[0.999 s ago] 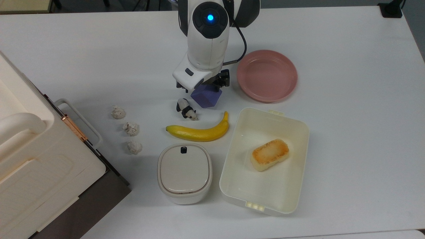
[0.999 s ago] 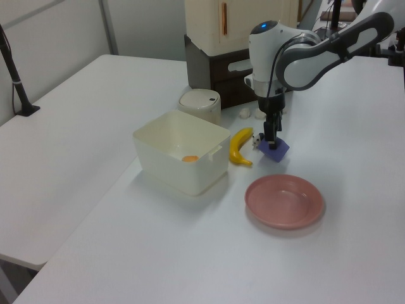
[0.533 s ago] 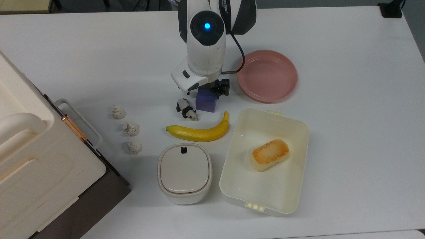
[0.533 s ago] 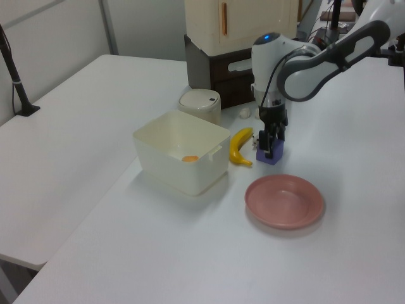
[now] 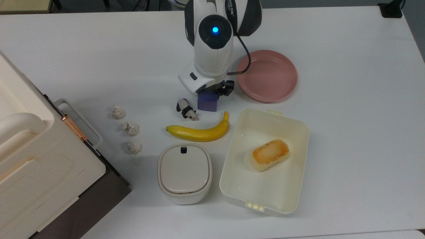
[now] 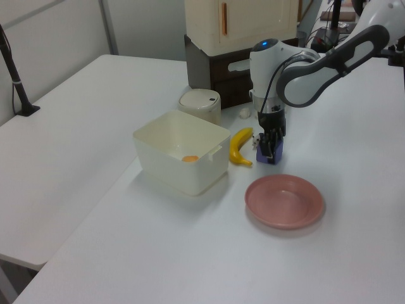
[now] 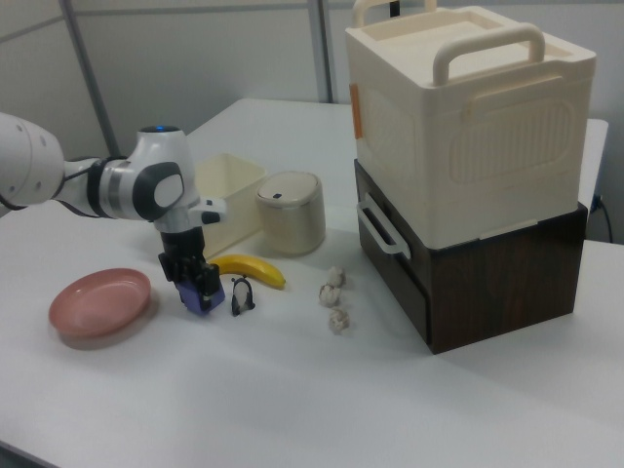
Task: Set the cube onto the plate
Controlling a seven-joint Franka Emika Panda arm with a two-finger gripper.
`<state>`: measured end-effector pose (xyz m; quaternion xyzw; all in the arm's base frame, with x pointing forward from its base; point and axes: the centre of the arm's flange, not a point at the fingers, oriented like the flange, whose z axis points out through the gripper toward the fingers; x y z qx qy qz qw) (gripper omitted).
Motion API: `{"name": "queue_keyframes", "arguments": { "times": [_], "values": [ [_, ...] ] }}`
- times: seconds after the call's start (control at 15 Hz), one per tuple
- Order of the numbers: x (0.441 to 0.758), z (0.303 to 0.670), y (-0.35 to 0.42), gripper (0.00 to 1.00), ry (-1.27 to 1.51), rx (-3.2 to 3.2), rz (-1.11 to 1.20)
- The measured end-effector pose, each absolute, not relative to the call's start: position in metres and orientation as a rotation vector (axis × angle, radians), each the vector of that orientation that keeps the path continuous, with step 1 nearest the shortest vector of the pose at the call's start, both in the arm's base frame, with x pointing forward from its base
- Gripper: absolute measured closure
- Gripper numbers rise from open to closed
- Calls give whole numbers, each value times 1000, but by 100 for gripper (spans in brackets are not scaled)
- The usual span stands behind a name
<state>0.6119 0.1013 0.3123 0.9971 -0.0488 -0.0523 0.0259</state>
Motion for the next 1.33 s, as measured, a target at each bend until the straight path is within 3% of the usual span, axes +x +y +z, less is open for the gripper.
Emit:
{"name": "queue_keyframes", "arguments": {
  "times": [0.4, 0.67, 0.87, 1.13, 1.33],
  "values": [
    [588, 368, 176, 46, 45, 3093, -248],
    [552, 373, 262, 46, 88, 3090, -273],
    [542, 364, 284, 36, 33, 3074, -286],
    [548, 376, 282, 1, 0, 3080, -253],
    [556, 411, 258, 0, -47, 3073, -246]
  ]
}}
